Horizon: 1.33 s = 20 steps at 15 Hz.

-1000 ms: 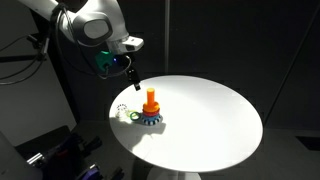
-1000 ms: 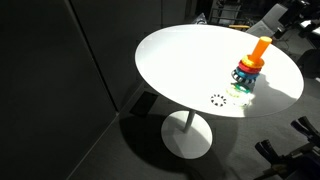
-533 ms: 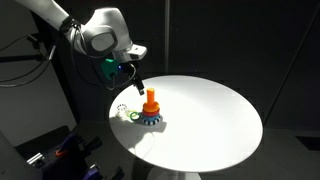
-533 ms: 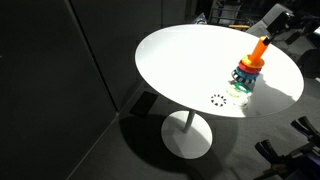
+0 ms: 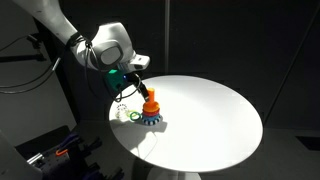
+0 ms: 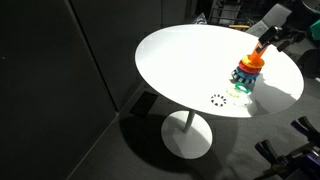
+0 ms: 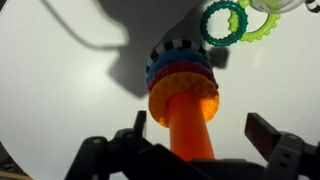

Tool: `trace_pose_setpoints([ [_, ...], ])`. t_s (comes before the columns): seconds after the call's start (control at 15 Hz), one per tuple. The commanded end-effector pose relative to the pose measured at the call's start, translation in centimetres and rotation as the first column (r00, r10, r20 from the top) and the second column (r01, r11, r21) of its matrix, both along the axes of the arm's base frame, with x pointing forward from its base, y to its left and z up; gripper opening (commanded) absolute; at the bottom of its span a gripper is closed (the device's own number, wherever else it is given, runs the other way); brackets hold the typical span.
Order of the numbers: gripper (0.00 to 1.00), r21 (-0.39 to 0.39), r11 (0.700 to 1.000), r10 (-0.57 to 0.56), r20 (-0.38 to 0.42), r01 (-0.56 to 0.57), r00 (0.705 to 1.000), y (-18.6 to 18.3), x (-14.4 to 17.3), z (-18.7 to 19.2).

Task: Put the yellow ring on the table

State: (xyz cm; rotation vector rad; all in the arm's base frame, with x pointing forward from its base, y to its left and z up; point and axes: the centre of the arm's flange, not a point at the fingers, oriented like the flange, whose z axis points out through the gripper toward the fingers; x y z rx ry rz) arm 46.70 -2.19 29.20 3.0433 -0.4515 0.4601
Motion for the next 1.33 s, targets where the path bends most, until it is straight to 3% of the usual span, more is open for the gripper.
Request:
trace_pose_setpoints([
  [0.0,1.00,-0.036,0.999,-0.018,0.026,0.019,0.999,-0.1,0.8,-1.7],
  [0.73,1.00,-0.031,0.999,-0.023,-0.075,0.020,0.997,0.2,0.7,-5.0],
  [1.27,1.00,-0.018,1.000,-0.010,-0.066,0.009,0.998,0.4,2.1,-5.7],
])
